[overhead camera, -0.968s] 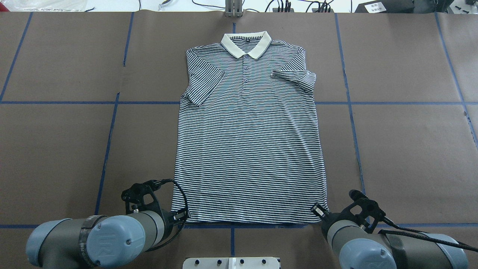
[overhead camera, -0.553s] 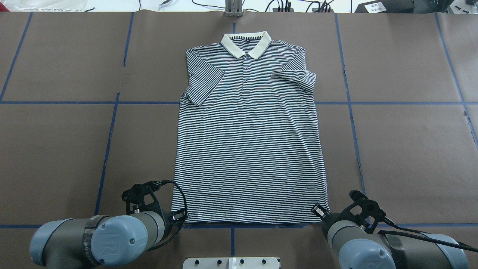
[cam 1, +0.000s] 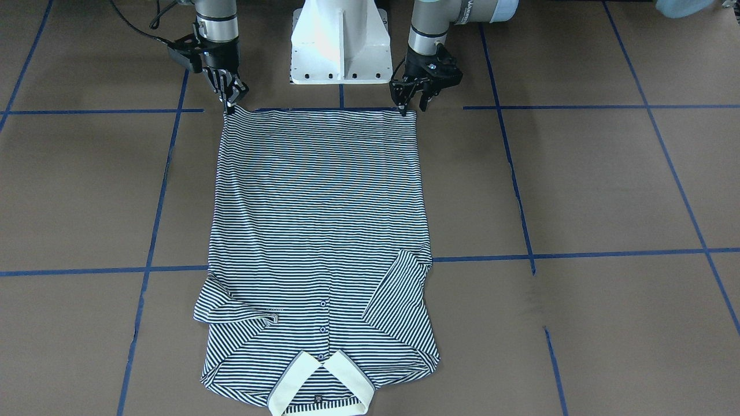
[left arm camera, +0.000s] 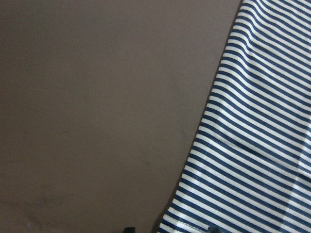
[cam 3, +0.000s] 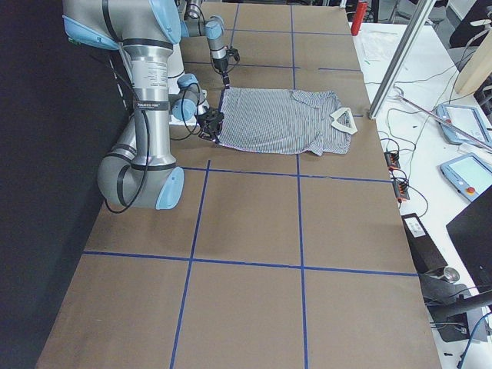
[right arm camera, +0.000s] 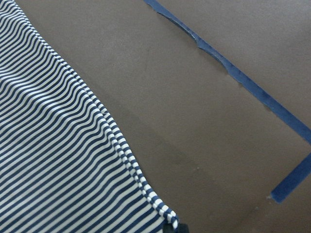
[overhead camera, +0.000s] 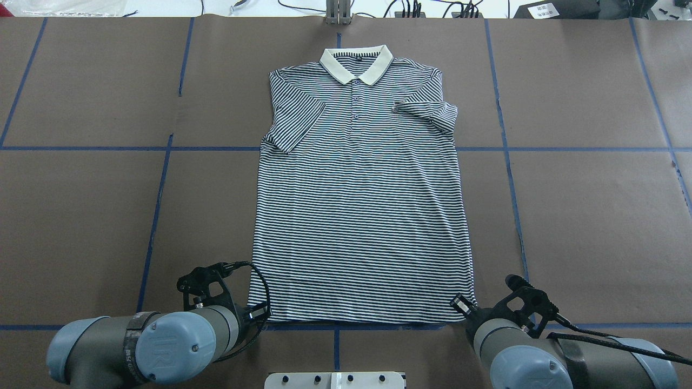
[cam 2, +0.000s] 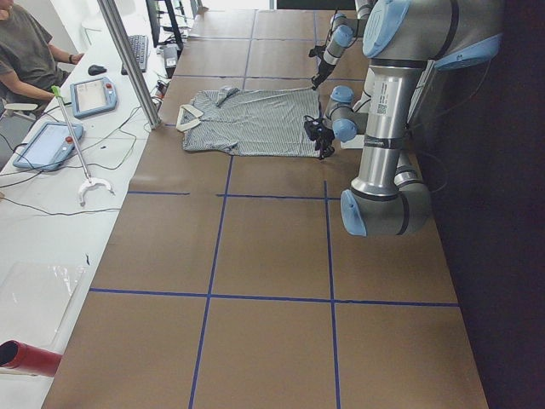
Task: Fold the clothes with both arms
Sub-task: 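Grasp both hem corners with the left and right grippers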
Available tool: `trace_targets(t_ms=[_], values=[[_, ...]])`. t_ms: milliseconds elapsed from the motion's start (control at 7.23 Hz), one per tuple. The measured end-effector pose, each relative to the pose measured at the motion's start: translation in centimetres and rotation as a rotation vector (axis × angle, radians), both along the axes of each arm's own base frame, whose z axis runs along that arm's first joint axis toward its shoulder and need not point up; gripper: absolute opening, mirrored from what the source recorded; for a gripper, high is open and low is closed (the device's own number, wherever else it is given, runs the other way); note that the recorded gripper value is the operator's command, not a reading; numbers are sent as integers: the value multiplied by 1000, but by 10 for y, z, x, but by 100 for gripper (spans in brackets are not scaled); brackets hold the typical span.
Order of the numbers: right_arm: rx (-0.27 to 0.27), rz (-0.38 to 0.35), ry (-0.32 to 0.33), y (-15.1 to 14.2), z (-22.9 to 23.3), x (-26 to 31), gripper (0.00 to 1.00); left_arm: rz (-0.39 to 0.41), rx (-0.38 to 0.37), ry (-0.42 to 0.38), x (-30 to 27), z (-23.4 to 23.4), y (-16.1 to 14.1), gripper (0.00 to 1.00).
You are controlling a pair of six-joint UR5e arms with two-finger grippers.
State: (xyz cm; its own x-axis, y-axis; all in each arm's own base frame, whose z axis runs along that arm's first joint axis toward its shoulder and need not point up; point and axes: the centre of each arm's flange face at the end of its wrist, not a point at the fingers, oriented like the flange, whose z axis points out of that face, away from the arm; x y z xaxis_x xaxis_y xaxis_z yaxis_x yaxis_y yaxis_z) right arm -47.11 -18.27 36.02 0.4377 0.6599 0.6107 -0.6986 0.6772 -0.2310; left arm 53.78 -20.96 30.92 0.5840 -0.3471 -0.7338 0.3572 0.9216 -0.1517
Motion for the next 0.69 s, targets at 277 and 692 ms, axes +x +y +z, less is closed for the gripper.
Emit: trace_targets(t_ms=[277,692], values=[[0,0,2,0,1,0,0,2,-1,-7,3,3,1,48],[0,-2,4,0,2,0,0,6,-3,-4,4,1,2,0]])
